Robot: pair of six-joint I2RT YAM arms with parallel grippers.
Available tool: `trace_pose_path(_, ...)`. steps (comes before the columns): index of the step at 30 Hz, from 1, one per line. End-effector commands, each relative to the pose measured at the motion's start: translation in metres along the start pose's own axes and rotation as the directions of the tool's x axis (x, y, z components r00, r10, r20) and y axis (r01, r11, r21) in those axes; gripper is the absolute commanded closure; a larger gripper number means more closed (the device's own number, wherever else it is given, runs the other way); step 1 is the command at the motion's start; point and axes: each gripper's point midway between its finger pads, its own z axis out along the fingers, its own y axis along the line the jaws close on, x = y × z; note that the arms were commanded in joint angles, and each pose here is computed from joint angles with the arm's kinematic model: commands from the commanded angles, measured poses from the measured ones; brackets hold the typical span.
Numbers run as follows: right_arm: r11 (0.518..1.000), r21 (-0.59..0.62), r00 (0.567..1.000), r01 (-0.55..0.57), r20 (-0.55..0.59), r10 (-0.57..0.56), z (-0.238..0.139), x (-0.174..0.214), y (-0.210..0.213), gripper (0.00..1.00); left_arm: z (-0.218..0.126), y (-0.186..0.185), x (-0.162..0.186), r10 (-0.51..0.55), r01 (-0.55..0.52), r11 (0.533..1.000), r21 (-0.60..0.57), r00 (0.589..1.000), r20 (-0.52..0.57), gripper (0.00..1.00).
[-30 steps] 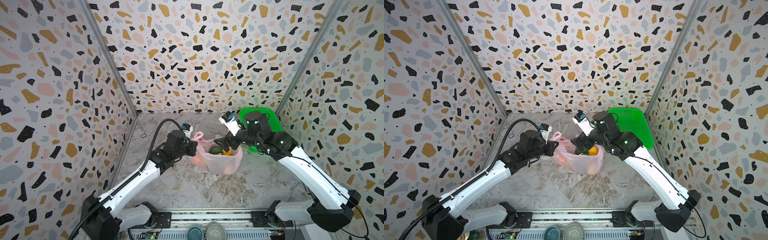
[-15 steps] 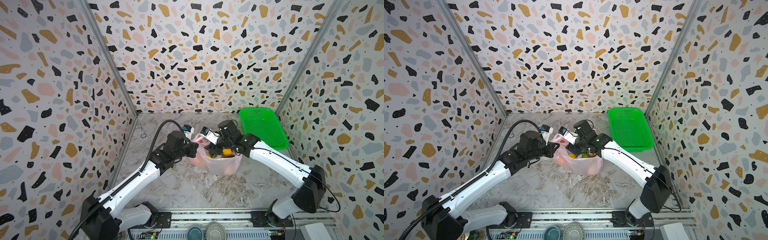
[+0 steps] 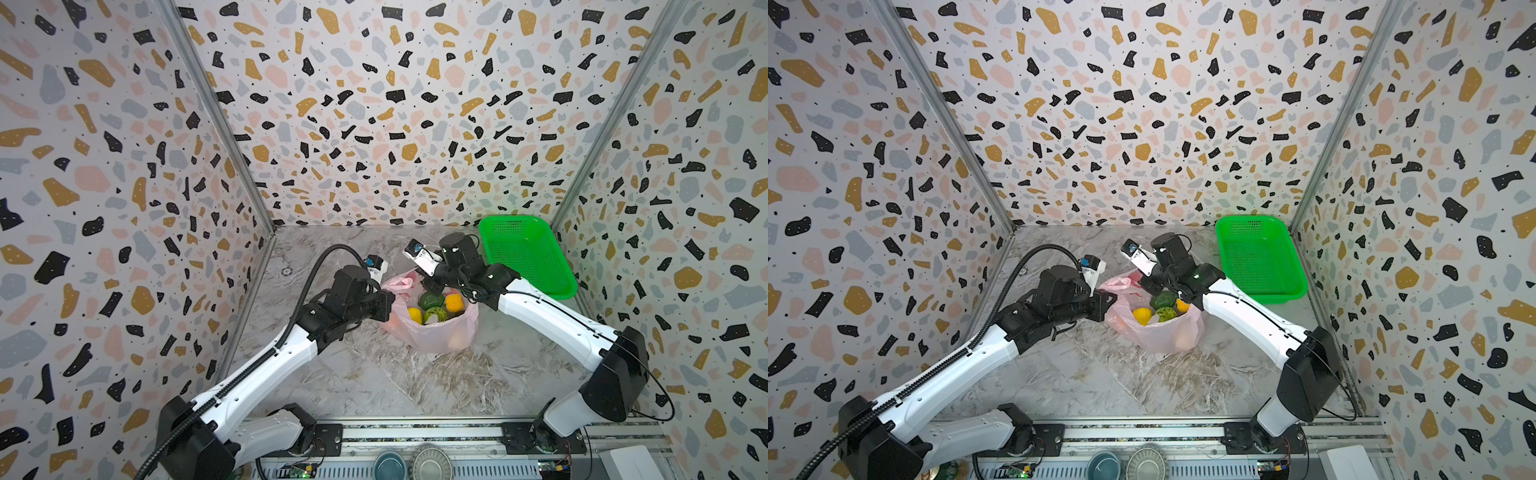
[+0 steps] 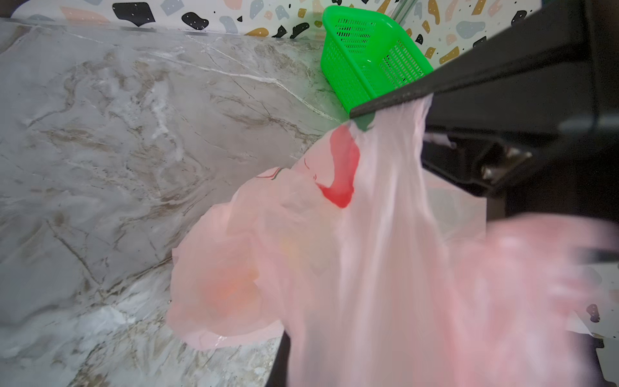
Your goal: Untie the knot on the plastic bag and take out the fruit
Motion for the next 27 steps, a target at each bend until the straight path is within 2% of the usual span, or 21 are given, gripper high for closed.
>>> trace_pose_path(1,0.988,0.135,0.997,-0.070,0.050,0.063,-0.028,-0.019,-0.041,1.00,-0.012,0.007,0.005,-0.015,0.015,0.998,-0.053,1.000,-0.013,0.99)
trace_pose_path(11,0.982,0.157,0.994,-0.107,0.050,0.100,-0.029,-0.017,-0.049,1.00,-0.018,0.029,0.013,-0.025,0.017,0.984,-0.175,0.999,-0.039,1.00)
trace_pose_path(14,0.987,0.119,0.994,-0.104,0.036,0.101,-0.024,-0.014,-0.043,1.00,-0.015,0.038,0.014,-0.026,0.013,0.974,-0.226,0.998,-0.054,1.00)
trace_pose_path(15,0.990,0.093,0.994,-0.107,0.026,0.105,-0.024,-0.015,-0.039,0.96,-0.014,0.036,0.011,-0.025,0.014,0.976,-0.217,0.998,-0.050,1.00)
trace_pose_path(18,0.992,0.019,0.992,-0.126,0.007,0.126,-0.035,-0.021,-0.028,0.58,-0.013,0.021,-0.006,-0.025,0.027,0.985,-0.171,1.000,0.019,1.00)
trace_pose_path(19,0.991,-0.010,0.991,-0.137,-0.004,0.137,-0.042,-0.023,-0.024,0.46,-0.012,0.019,-0.008,-0.024,0.029,0.984,-0.175,0.999,0.033,1.00)
trace_pose_path(20,0.988,-0.034,0.989,-0.148,-0.014,0.147,-0.048,-0.025,-0.020,0.40,-0.012,0.018,-0.008,-0.022,0.029,0.983,-0.180,0.999,0.040,1.00)
trace_pose_path(23,0.977,-0.100,0.982,-0.188,-0.046,0.185,-0.072,-0.030,-0.007,0.28,-0.011,0.022,-0.003,-0.036,0.049,0.975,-0.217,0.998,0.061,1.00)
trace_pose_path(27,0.950,-0.198,0.970,-0.242,-0.075,0.231,-0.102,-0.037,0.019,0.24,-0.017,0.021,-0.004,-0.059,0.083,0.973,-0.214,0.991,0.117,1.00)
